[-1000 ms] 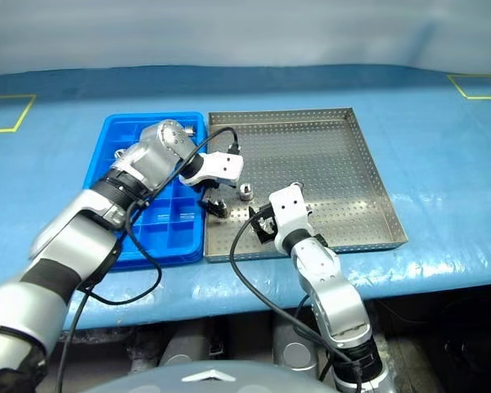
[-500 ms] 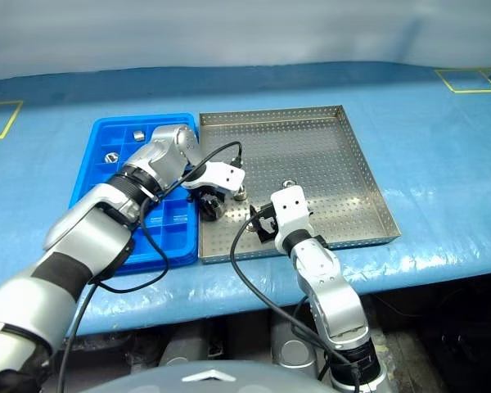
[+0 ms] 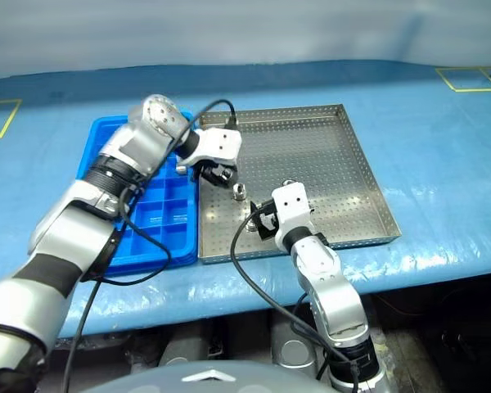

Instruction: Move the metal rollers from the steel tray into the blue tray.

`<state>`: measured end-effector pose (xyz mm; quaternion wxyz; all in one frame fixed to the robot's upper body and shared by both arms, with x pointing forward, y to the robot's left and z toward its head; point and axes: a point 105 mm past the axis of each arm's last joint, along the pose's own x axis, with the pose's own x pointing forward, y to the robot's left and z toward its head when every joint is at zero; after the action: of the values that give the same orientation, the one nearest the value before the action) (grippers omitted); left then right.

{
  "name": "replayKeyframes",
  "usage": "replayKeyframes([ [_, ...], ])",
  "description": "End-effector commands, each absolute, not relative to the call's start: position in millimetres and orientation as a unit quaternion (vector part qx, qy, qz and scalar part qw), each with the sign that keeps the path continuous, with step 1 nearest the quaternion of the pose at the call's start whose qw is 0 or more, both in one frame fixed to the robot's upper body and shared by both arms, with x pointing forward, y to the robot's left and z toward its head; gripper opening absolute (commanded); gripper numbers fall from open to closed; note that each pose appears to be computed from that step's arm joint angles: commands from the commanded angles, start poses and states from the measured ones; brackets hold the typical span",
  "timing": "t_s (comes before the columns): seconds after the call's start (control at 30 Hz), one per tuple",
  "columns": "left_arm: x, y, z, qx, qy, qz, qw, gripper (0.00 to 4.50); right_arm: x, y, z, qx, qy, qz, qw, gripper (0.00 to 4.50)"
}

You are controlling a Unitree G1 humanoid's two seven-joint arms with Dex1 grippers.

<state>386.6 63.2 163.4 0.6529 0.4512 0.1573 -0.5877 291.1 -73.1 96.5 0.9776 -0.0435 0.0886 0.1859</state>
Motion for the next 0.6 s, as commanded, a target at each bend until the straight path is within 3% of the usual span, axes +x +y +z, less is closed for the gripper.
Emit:
replayKeyframes([
  [0.03, 397, 77, 194, 0.417, 0.072, -0.48, 0.768, 1.7, 292, -66, 107, -0.04, 0.07, 0.207, 0.975, 4.5],
  [0.13, 403, 95, 206, 0.324, 0.005, -0.331, 0.886, 1.7, 293, -59, 106, -0.044, 0.074, 0.225, 0.97, 4.5],
  [0.23, 394, 115, 204, 0.248, -0.04, -0.207, 0.945, 1.7, 294, -55, 106, -0.052, 0.075, 0.241, 0.966, 4.5],
  [0.4, 358, 147, 183, 0.162, -0.08, -0.049, 0.982, 1.7, 298, -52, 107, -0.059, 0.075, 0.255, 0.962, 4.5],
  [0.6, 320, 172, 148, 0.122, -0.051, 0.071, 0.989, 1.7, 297, -52, 105, -0.066, 0.083, 0.264, 0.959, 4.5],
])
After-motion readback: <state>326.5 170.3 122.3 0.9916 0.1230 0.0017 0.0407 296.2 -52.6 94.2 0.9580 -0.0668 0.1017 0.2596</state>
